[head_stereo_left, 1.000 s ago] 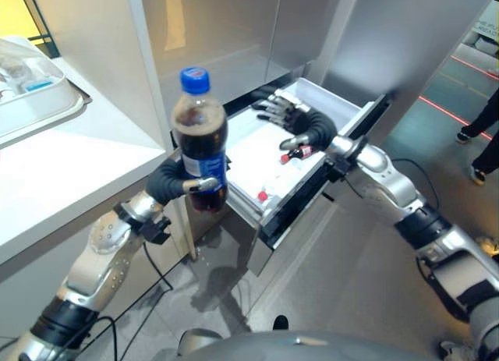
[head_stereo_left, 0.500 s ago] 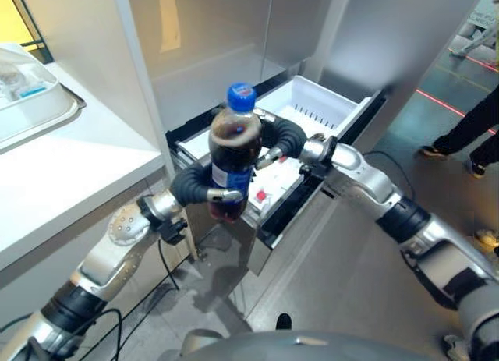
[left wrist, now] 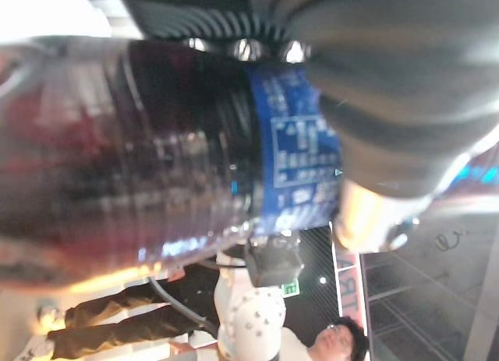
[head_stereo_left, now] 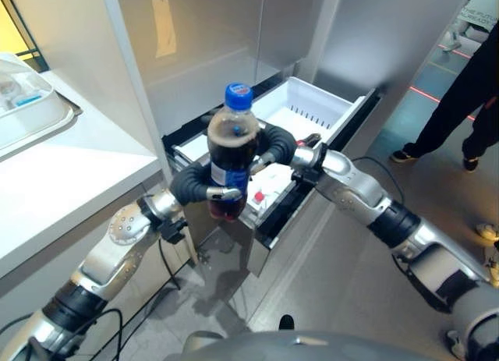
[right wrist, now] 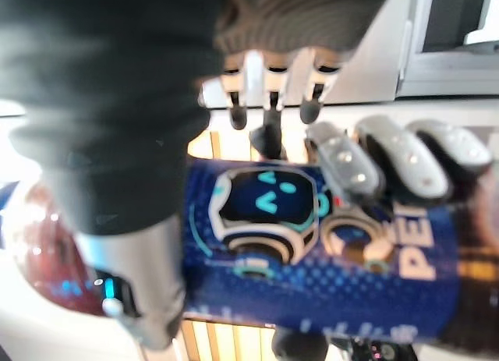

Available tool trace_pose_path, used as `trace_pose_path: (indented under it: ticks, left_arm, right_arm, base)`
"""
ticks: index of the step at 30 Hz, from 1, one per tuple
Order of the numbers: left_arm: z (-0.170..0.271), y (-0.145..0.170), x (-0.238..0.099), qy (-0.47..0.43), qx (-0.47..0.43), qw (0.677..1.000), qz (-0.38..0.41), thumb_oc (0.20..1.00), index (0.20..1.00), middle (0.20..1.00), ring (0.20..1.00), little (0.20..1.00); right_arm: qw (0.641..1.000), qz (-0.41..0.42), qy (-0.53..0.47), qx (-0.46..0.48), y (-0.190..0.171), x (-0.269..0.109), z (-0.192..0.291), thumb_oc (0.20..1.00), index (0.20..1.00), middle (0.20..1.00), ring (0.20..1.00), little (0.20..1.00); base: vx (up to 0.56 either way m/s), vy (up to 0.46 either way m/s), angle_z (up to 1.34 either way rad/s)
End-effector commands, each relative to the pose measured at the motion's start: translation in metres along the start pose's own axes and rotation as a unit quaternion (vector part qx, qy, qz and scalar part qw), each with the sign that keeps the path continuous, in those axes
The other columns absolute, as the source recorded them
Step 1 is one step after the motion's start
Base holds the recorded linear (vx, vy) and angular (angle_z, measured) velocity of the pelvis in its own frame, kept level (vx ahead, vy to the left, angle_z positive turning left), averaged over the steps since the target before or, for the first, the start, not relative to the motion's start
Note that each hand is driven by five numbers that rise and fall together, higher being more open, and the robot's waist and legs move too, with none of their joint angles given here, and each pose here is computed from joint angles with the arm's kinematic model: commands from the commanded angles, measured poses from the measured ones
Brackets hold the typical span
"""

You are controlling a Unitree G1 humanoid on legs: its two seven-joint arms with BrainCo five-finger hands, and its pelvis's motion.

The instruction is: Take the drinks into the refrigerator

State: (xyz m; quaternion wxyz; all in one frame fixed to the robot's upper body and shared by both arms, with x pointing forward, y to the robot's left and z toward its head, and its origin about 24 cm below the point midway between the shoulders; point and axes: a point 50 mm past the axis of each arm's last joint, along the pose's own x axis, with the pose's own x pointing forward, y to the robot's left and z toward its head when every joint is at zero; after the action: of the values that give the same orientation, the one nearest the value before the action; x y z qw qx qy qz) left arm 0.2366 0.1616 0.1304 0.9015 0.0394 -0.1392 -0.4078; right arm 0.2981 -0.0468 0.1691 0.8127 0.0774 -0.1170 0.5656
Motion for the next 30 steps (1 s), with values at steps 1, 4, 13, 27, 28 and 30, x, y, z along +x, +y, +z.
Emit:
trace_pose_path:
  ticks: [1, 4, 13, 27, 28, 30]
  left_arm:
    - [0.023, -0.012, 0.029, -0.074, 0.030, 0.995, -0.060, 0.200, 0.200, 0.200, 0.200, 0.200]
    - [0.021, -0.010, 0.028, -0.068, 0.036, 0.996, -0.054, 0.200, 0.200, 0.200, 0.200, 0.200]
    - [0.018, -0.009, 0.029, -0.066, 0.042, 0.996, -0.043, 0.200, 0.200, 0.200, 0.200, 0.200]
    - [0.015, -0.012, 0.029, -0.063, 0.042, 0.996, -0.044, 0.200, 0.200, 0.200, 0.200, 0.200]
    - [0.015, -0.012, 0.030, -0.063, 0.043, 0.996, -0.043, 0.200, 0.200, 0.200, 0.200, 0.200]
    - [0.015, -0.012, 0.030, -0.063, 0.043, 0.996, -0.042, 0.200, 0.200, 0.200, 0.200, 0.200]
  right_arm:
    - [0.995, 0.069, -0.074, 0.003, 0.023, 0.031, 0.030, 1.000, 1.000, 1.000, 1.000, 1.000]
    - [0.993, 0.093, -0.067, 0.022, 0.032, 0.028, 0.026, 1.000, 1.000, 1.000, 1.000, 1.000]
    - [0.990, 0.115, -0.076, 0.044, 0.043, 0.038, 0.025, 0.871, 0.871, 0.871, 0.871, 0.871]
    - [0.987, 0.117, -0.090, 0.069, 0.049, 0.044, 0.021, 0.200, 0.200, 0.200, 0.200, 0.200]
    - [0.986, 0.117, -0.092, 0.074, 0.050, 0.045, 0.021, 0.200, 0.200, 0.200, 0.200, 0.200]
    - [0.986, 0.117, -0.093, 0.076, 0.051, 0.045, 0.021, 0.200, 0.200, 0.200, 0.200, 0.200]
  base:
    - [0.00, 0.000, 0.00]
    - [0.00, 0.000, 0.00]
    - [0.00, 0.000, 0.00]
    - [0.00, 0.000, 0.00]
    - [0.00, 0.000, 0.00]
    - [0.00, 0.000, 0.00]
